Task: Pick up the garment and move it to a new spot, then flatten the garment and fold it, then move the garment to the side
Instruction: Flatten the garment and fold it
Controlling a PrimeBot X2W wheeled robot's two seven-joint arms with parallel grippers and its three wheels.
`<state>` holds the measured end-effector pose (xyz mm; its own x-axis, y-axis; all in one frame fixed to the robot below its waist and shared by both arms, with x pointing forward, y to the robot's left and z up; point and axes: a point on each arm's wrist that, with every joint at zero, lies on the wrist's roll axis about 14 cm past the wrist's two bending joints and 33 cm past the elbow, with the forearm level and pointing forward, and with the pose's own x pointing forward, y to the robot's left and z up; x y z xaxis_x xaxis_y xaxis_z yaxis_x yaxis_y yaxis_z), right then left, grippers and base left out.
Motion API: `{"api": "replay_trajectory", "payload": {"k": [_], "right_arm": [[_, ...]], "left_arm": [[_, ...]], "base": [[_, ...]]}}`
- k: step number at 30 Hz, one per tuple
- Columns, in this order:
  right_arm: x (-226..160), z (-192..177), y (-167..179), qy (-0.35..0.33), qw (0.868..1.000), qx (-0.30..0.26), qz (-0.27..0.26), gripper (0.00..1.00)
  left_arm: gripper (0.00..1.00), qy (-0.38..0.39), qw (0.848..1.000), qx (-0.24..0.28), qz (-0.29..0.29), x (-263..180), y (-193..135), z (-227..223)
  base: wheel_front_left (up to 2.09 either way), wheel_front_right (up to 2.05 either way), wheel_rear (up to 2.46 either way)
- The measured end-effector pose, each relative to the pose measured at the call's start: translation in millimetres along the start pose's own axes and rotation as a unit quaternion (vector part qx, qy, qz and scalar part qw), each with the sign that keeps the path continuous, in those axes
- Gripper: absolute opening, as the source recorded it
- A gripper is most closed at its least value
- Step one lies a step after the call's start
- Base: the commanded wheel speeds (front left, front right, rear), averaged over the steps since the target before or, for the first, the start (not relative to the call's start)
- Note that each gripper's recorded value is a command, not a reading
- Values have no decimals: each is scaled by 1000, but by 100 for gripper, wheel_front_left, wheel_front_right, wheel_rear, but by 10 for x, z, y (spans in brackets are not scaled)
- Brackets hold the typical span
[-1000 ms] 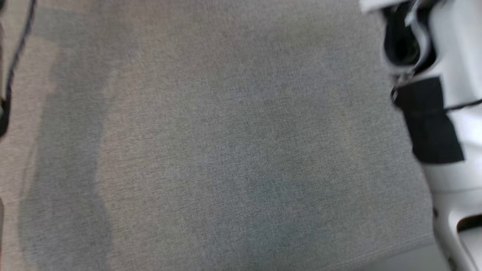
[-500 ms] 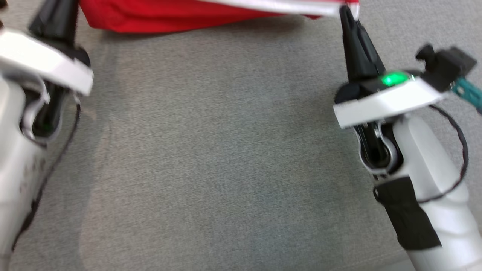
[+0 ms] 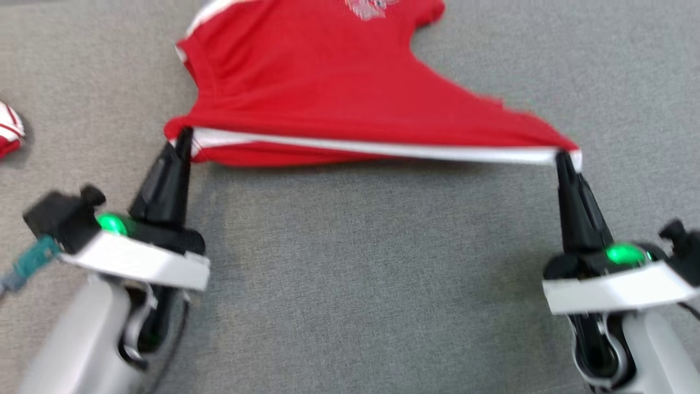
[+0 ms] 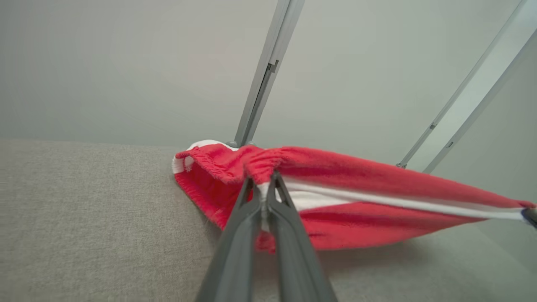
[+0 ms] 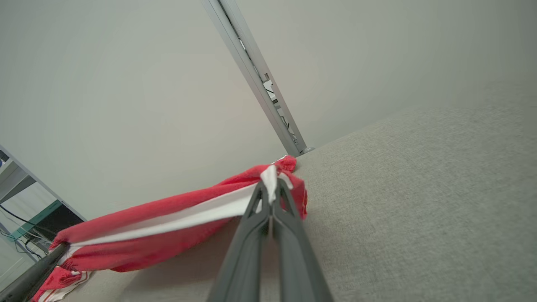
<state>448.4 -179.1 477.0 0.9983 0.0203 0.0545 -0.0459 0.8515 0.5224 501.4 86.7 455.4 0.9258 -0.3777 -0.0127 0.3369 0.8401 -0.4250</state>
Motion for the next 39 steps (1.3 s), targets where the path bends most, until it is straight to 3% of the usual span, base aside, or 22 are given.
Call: {"api": "replay_trajectory", "payload": {"k": [6,25,32,39], "right_arm": [[-378,100,-87,4,1000,-13,-14,0],[-1193,476,68,-13,999,-44,12,0],[-1180,350,-73,10,999,-43,-10,0],[-881,221,-139,39,998,-51,-7,0]], "left_arm": [[0,-23,999,-38,25,-407,-197,7],[0,-26,1000,-8,-9,-1218,-612,151],[0,-2,999,-38,5,-1252,-608,21],[0,2,998,-59,28,-1117,-532,-21]], "base": [[0,0,0],[0,0,0],[0,0,0],[0,0,0]]}}
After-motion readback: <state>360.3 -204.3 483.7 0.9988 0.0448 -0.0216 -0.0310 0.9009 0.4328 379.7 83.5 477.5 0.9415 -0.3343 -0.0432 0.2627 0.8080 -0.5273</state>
